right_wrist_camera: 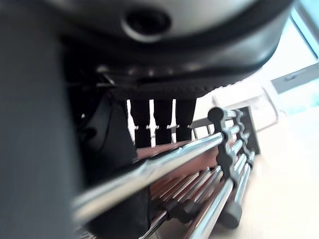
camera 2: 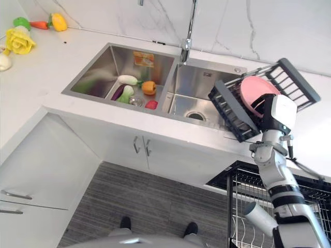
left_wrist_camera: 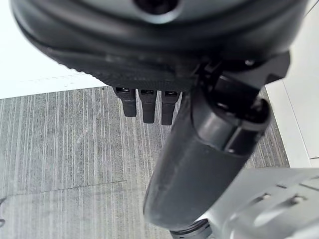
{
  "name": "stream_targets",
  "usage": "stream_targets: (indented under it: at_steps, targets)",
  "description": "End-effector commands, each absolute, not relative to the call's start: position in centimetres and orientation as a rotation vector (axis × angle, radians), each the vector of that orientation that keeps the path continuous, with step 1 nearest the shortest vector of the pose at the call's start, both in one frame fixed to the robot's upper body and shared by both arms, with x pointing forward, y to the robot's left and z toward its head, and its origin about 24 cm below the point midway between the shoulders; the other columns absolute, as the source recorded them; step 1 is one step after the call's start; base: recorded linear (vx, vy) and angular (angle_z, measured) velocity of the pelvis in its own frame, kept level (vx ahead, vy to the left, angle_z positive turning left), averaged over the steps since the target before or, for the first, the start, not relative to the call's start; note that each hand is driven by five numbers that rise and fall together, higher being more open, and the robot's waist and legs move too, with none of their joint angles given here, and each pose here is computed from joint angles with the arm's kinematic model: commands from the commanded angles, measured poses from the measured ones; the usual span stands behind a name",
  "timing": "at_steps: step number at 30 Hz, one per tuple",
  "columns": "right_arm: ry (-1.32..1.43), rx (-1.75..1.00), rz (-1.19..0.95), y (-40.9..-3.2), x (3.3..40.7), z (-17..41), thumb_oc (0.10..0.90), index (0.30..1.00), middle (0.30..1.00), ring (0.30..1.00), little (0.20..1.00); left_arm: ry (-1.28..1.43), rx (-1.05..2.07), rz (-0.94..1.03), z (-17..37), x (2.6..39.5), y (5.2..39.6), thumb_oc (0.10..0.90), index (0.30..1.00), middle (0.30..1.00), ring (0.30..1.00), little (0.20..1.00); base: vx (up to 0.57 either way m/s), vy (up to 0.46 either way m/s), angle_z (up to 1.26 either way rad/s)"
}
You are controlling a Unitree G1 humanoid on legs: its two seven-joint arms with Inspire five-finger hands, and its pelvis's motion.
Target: Place the dishes in the dishwasher.
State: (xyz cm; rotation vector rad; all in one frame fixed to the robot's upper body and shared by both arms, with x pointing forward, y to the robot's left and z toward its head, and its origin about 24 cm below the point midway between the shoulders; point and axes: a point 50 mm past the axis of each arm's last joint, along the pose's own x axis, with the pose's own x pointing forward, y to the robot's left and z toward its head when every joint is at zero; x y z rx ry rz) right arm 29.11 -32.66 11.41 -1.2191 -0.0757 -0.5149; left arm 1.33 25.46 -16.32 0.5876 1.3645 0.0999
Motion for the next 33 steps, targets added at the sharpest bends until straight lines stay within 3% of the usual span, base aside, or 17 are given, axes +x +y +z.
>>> stream_targets:
  at_steps: [1, 19, 33]
  targets:
    - [-0.397, -1.047, -0.842, -33.7, 29.2, 19.3, 0.4, 0.3, 0.3, 0.3, 0.3, 1.405, 0.653, 0.06, -16.5, 1.3, 25.6, 0.8, 0.9, 0.9, 0.9, 0.9, 0.0, 0.0, 0.0]
    - [-0.652, -1.345, -0.963, -34.6, 23.4, 25.3, 0.4, 0.3, 0.3, 0.3, 0.3, 1.407, 0.68, -0.033, -16.7, 1.6, 25.1, 0.8, 0.9, 0.9, 0.9, 0.9, -0.01, 0.015, -0.06]
    - [-0.525, -1.415, -0.96, -36.0, 20.5, 23.4, 0.4, 0.3, 0.3, 0.3, 0.3, 1.403, 0.612, -0.045, -16.9, 2.1, 24.2, 0.8, 0.9, 0.9, 0.9, 0.9, -0.02, 0.037, -0.53]
